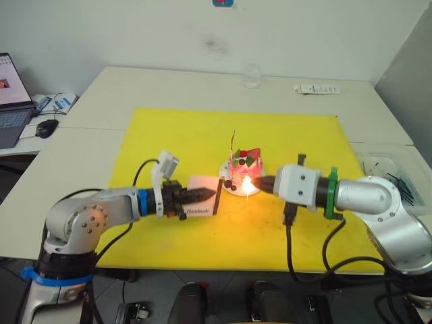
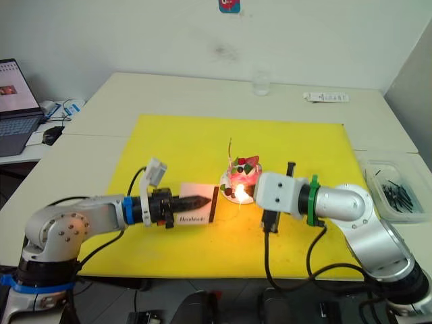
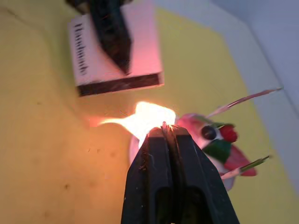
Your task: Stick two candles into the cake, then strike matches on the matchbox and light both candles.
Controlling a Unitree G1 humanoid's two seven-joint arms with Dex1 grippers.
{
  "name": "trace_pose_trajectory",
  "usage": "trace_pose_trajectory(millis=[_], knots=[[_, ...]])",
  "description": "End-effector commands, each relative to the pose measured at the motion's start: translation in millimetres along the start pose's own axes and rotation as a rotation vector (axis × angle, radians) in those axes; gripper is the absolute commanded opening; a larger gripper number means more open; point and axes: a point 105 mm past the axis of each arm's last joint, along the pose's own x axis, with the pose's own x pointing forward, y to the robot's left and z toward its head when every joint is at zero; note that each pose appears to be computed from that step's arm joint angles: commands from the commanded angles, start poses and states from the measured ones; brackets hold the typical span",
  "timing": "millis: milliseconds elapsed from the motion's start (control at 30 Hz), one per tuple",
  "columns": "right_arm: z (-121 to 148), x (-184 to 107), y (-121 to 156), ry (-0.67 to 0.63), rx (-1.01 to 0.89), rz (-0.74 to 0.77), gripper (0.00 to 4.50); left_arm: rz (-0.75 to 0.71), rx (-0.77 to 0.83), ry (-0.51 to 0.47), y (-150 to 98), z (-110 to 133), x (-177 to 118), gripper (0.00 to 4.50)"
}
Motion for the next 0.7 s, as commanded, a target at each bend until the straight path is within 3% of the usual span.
trace_pose_trajectory(millis=[33, 400, 700], knots=[[9, 5, -21, -0.011, -0.052, -0.097, 0.03, -0.013, 0.045, 0.001, -4, -3, 1, 0.00], [0, 40, -58, 0.062, -0.220, -0.212, 0.03, -0.087, 0.054, 0.012, -16, -10, 19, 0.00], [-4, 45, -73, 0.071, -0.254, -0.257, 0.03, -0.101, 0.053, 0.008, -19, -10, 22, 0.00]])
